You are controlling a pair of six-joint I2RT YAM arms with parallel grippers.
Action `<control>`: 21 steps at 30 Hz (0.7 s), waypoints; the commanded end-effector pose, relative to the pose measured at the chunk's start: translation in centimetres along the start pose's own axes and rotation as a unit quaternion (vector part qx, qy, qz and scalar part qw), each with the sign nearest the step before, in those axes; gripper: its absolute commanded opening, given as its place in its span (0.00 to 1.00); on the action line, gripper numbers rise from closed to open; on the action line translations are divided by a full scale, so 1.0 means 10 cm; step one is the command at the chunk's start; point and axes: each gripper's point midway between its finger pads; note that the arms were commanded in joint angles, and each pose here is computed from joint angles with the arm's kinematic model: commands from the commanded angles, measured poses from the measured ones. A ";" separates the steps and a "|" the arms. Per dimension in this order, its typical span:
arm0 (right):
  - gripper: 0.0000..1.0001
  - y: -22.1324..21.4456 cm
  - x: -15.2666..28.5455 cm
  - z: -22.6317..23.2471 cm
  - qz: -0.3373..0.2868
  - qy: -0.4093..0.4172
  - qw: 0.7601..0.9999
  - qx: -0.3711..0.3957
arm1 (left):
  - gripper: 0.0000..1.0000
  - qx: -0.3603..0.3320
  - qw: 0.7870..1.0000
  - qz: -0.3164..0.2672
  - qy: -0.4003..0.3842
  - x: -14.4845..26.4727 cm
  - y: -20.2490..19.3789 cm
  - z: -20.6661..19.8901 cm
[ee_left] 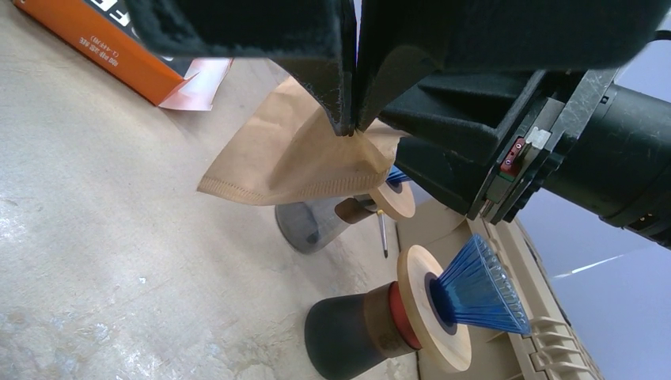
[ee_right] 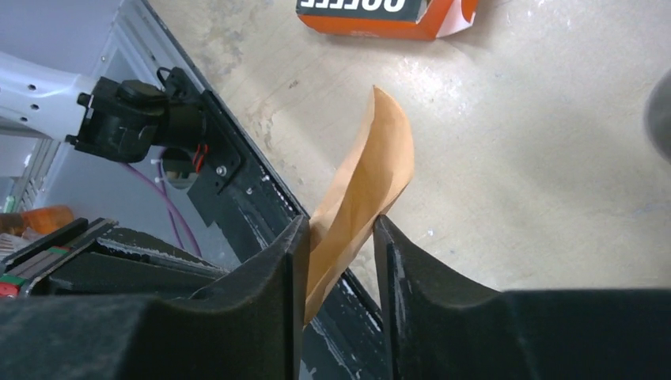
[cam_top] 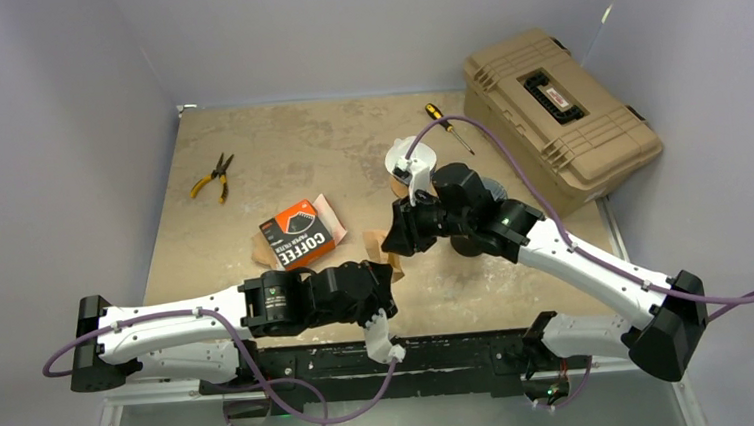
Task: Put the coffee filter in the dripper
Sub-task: Place the coffee filter in the coffee dripper.
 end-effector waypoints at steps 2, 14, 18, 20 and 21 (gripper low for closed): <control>0.33 0.13 0.08 0.02 -0.021 -0.012 1.000 0.020 | 0.00 0.005 1.000 0.001 0.016 0.06 0.01 0.13; 0.00 0.19 0.14 0.18 -0.035 0.029 0.999 0.031 | 0.00 0.007 1.000 0.005 0.016 0.04 0.00 0.12; 0.00 0.20 0.20 0.21 -0.040 0.031 0.998 0.029 | 0.00 0.011 1.000 0.007 0.021 0.04 -0.01 0.14; 0.00 0.23 0.24 0.21 -0.048 0.027 0.998 0.023 | 0.00 0.027 0.999 0.006 0.037 0.05 0.00 0.21; 0.00 0.26 0.26 0.22 -0.053 0.026 0.998 0.022 | 0.00 0.035 0.998 0.002 0.046 0.06 0.01 0.25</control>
Point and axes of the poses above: each gripper's point midway between its finger pads, its own x axis back along the fingers, its own z axis along the line the jaws close on, y = z × x, and after that the axes turned 4 degrees about -x, right-handed
